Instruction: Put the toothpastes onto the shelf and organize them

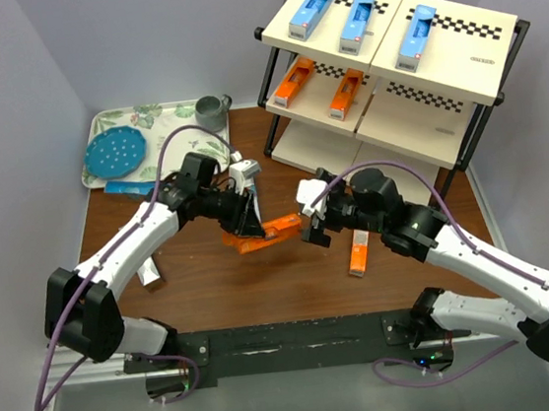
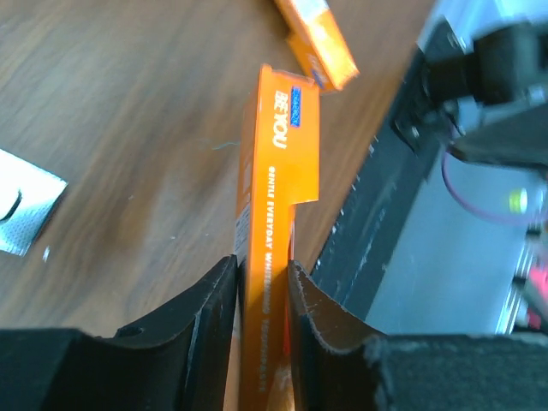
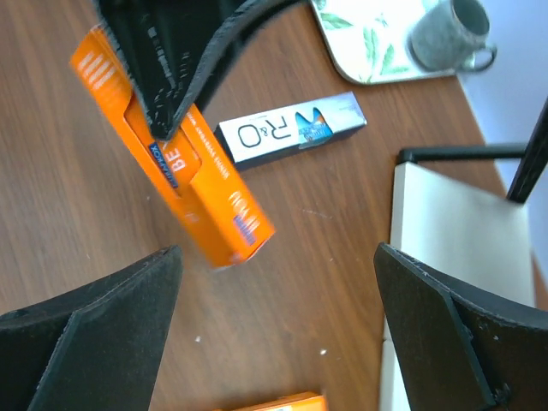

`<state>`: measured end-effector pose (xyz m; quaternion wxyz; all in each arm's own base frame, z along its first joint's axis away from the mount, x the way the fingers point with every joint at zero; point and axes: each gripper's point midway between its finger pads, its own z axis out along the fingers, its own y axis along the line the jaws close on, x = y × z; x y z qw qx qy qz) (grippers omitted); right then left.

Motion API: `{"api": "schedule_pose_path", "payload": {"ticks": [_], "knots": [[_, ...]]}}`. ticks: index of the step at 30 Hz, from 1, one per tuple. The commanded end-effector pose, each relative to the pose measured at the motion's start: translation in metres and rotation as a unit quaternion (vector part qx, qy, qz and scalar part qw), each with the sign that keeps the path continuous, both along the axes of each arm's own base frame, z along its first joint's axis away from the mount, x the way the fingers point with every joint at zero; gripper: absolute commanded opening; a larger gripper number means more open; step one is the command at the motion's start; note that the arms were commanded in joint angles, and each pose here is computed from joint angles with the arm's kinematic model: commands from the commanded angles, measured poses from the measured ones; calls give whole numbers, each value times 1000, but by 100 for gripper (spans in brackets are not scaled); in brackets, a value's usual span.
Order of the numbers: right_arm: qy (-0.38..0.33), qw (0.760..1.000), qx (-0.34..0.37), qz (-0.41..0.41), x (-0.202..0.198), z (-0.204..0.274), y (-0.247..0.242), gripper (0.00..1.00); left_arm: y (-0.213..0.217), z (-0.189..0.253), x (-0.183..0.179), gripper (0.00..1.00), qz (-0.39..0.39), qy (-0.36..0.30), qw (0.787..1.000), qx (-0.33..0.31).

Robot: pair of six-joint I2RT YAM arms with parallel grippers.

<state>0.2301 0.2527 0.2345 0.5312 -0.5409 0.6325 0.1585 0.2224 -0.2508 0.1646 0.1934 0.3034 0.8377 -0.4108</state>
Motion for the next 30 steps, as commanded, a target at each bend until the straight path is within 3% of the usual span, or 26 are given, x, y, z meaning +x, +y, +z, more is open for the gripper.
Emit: {"api": "schedule_pose_path", "payload": {"ticks": [1,5,8,11,16,20,24,30], "knots": [[-61,993,-50,84,-11,3,4,98,-8,24,-22,34,-107,-11,993,-40],[-37,990,-88,107,-16,-11,5,98,-13,30,-20,30,-111,-18,992,-57],[-25,989,-84,122,-26,-16,9,97,-15,28,-19,22,-112,-14,992,-59],[-11,988,-79,132,-35,-26,14,97,-14,20,-15,21,-98,-15,994,-49],[37,984,-86,151,-54,-55,27,95,-7,2,2,37,-43,-35,998,-10],[43,979,-114,163,-68,-81,36,94,9,3,31,51,86,-75,993,23],[12,976,-156,153,-64,-100,43,93,41,30,61,61,224,-154,962,34],[-18,959,-228,170,-65,-130,58,90,111,56,80,78,402,-240,881,72]]}}
